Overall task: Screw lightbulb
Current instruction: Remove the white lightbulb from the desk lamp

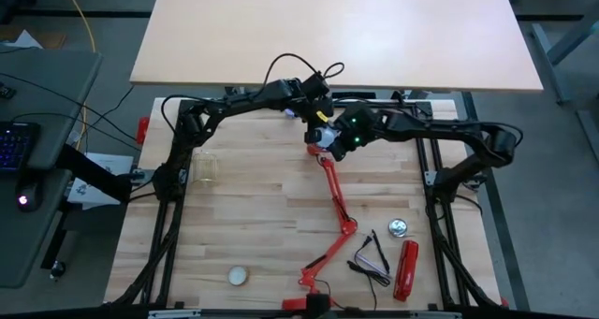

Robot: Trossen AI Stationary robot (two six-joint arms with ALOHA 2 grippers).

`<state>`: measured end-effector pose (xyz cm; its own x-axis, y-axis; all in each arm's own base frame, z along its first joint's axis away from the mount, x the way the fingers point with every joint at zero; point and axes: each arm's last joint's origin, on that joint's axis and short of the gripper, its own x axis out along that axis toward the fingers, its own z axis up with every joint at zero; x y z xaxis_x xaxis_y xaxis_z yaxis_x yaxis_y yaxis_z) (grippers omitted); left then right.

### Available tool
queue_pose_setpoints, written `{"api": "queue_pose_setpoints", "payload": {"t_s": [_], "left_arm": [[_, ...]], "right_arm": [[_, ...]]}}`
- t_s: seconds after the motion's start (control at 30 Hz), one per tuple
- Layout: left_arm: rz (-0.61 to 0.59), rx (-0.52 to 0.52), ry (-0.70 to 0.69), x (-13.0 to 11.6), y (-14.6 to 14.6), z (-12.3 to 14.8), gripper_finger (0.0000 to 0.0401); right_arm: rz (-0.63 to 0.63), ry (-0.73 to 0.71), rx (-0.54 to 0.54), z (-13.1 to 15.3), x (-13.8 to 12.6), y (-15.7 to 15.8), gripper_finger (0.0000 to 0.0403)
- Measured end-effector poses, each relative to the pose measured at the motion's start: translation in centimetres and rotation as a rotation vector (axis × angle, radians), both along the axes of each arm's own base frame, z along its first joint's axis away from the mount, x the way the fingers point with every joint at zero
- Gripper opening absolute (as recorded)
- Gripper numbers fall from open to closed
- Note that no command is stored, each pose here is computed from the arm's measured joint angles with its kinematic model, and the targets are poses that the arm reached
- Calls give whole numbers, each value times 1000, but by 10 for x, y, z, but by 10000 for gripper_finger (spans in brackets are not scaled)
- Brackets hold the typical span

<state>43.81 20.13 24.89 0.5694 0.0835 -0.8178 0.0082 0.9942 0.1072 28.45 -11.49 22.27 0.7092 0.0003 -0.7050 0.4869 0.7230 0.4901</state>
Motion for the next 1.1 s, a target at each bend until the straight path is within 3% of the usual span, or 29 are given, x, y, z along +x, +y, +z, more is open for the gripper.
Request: {"api": "queue_pose_setpoints", "payload": {"t_s": [0.5, 0.9, 1.0, 1.1], "left_arm": [[-7, 5, 41, -3, -3, 0, 0], [44, -157, 48, -8, -8, 2, 0], [48, -130, 49, -10, -6, 7, 0], [73, -32, 45, -16, 3, 21, 0]], "right_arm": [[-108, 19, -31, -4, -4, -16, 0], [-248, -12, -110, 0, -18, -51, 0], [-301, -18, -131, 2, -26, -65, 0], [-305, -45, -115, 7, -35, -73, 0]]}}
